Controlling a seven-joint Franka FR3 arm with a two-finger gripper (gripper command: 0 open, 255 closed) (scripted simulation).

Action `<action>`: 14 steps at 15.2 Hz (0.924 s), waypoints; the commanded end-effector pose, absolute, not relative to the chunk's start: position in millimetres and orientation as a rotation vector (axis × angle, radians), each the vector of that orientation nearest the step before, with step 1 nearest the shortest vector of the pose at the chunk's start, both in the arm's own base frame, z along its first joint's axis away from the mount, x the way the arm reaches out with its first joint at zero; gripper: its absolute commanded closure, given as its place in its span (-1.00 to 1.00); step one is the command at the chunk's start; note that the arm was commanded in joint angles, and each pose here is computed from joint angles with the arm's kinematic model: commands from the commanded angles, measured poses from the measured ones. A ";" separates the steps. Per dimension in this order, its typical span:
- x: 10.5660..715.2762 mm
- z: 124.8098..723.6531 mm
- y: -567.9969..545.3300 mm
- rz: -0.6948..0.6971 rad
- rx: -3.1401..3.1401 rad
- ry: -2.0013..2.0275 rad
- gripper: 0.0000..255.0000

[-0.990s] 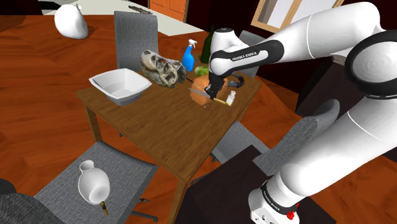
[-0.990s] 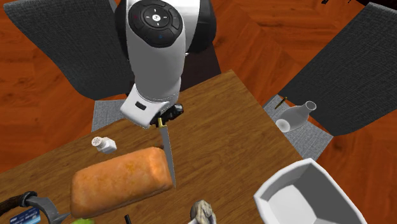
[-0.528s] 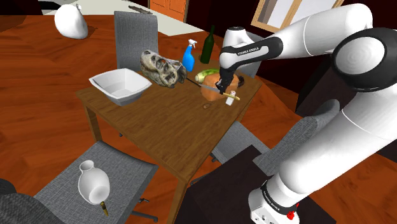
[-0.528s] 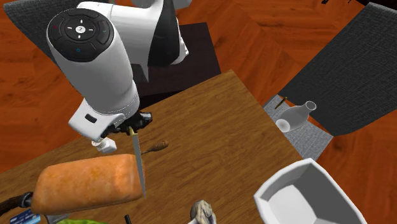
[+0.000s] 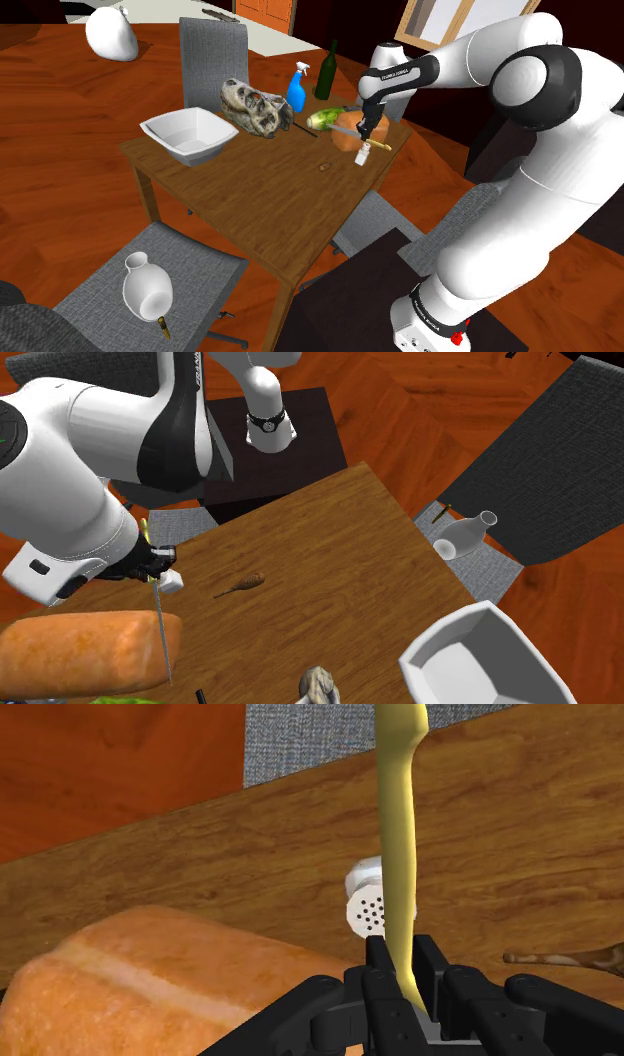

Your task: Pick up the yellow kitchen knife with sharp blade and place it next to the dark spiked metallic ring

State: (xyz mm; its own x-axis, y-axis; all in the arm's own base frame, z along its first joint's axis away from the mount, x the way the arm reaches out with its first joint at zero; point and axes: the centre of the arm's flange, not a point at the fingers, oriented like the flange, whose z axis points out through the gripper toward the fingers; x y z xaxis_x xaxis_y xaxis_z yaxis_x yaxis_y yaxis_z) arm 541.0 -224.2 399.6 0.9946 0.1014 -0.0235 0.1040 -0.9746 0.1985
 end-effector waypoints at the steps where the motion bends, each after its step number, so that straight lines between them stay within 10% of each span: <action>1: 544.7 397.3 -249.7 -0.020 2.936 0.152 1.00; 14: 557.3 365.7 -333.5 -0.020 2.936 0.152 1.00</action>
State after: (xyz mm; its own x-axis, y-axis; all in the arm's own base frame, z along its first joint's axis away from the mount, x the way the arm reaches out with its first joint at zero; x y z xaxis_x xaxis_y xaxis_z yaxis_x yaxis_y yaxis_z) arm 557.4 -331.9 372.5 0.9944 0.1031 -0.0222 0.1055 -0.9742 0.1995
